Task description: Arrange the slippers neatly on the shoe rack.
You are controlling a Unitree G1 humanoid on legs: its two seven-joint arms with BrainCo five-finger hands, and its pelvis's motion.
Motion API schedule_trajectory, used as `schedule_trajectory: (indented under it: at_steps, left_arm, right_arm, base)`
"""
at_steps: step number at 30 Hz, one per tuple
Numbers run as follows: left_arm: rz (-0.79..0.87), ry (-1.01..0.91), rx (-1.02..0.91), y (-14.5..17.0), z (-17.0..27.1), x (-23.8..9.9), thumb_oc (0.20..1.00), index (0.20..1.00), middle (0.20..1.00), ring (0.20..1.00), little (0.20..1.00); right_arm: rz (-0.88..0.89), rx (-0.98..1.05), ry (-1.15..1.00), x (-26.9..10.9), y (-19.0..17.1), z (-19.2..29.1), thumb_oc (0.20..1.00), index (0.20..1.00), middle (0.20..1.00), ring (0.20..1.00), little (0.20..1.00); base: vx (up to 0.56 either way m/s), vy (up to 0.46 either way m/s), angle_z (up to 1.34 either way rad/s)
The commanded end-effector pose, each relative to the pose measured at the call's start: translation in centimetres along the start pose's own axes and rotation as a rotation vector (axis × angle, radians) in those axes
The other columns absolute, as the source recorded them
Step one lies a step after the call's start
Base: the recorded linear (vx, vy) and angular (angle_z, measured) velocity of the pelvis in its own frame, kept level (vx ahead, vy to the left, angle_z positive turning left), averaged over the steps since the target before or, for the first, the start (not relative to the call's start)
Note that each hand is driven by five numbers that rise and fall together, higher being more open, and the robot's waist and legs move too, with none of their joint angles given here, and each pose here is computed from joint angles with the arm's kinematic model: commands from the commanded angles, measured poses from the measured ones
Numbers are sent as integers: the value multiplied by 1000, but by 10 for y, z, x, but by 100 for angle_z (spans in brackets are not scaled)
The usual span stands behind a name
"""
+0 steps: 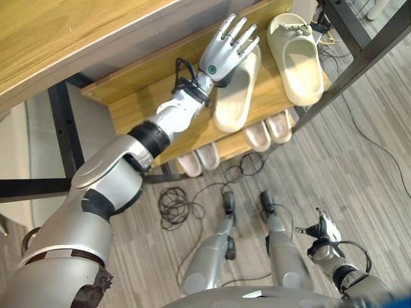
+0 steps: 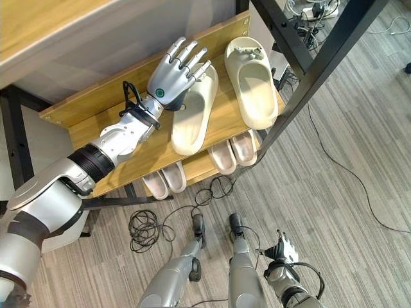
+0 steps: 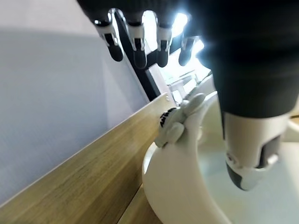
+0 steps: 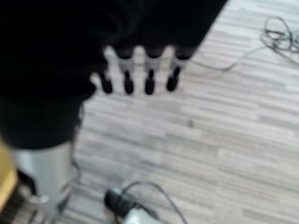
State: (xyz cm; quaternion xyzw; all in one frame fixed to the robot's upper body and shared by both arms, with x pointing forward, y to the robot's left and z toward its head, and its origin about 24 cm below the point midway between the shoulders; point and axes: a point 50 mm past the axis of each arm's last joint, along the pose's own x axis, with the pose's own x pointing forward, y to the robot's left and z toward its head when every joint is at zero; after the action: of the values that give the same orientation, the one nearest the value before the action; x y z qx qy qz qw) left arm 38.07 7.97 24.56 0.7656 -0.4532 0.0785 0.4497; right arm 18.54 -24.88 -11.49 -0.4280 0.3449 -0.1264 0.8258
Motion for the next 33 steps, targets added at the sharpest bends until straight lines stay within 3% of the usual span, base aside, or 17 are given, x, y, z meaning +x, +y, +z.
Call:
schedule_trajectory:
  at_steps: [1,23,33]
  left_arm:
    - [7,120,-34,3,-28,-4,1000,1000,1000,1000,1000]
    - [-127,350,-461,-30,-38,-79,1000,1000,1000,1000,1000]
    - [-152,403,-721,-35,-15,-105,1000,1000,1000,1000,1000]
  right_arm:
    - [-37,17,35,2,-13,-15,1000,1000,1000,1000,1000]
    - [2,24,146,-7,-8,-39,1000,1000,1000,1000,1000]
    - [16,37,181,-8,-8,-44,1000,1000,1000,1000,1000]
  base:
    - [0,0,0]
    - [1,-5,3]
    - [0,-1,0]
